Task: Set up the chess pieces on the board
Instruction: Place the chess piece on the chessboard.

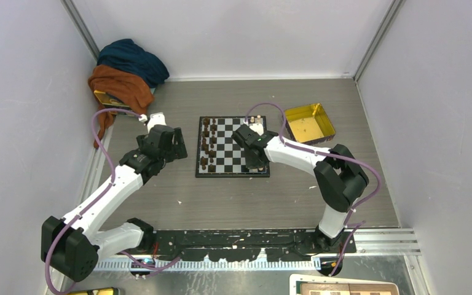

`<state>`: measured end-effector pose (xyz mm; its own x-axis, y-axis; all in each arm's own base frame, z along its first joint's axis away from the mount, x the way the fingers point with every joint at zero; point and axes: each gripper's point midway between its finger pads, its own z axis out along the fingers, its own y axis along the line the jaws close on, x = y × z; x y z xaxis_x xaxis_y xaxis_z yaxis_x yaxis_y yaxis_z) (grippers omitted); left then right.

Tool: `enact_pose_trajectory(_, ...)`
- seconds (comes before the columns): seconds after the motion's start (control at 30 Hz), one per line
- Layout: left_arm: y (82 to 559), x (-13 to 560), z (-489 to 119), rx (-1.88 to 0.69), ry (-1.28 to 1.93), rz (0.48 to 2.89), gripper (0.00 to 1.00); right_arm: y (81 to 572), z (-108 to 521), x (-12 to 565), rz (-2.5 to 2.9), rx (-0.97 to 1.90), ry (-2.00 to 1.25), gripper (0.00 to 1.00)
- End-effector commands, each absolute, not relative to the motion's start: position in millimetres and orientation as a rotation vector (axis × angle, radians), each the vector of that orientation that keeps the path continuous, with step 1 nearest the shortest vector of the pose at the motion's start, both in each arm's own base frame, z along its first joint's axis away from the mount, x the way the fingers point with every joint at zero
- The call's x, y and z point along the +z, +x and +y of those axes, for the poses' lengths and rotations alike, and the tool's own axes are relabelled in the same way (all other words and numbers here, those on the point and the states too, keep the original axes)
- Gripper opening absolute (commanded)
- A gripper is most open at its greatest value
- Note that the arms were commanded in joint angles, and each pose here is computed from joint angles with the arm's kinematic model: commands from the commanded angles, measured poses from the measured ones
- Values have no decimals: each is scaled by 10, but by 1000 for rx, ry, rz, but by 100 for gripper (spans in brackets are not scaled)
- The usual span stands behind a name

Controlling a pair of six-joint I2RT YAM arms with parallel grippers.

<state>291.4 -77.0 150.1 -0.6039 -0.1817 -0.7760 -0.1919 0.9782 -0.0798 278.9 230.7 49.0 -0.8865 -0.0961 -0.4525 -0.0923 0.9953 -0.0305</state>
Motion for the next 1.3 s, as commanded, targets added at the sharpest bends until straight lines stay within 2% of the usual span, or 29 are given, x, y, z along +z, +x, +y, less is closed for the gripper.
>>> enact_pose_trajectory(0.0, 2985, 1603, -766, -3, -283, 2186, 100, 2873, 2381, 569, 2624, 49, -131, 1)
enact_pose_trajectory(0.3, 2974, 1593, -766, -6, -288, 2189, 100, 2863, 2371, 534, 2632, 43, -135, 2)
enact_pose_trajectory(0.53, 2969, 1587, -762, -4, -293, 2191, 100, 2869, 2344, 573, 2626, 28, -144, 27)
enact_pose_trajectory(0.63, 2970, 1589, -765, -7, -296, 2190, 100, 2881, 2351, 627, 2615, 34, -152, 33)
enact_pose_trajectory(1.0, 2971, 1641, -745, -4, -303, 2174, 100, 2978, 2427, 1055, 2544, 70, -179, 35)
enact_pose_trajectory(1.27, 2959, 1733, -710, -3, -323, 2145, 100, 3077, 2710, 1432, 2488, 157, -250, 35)
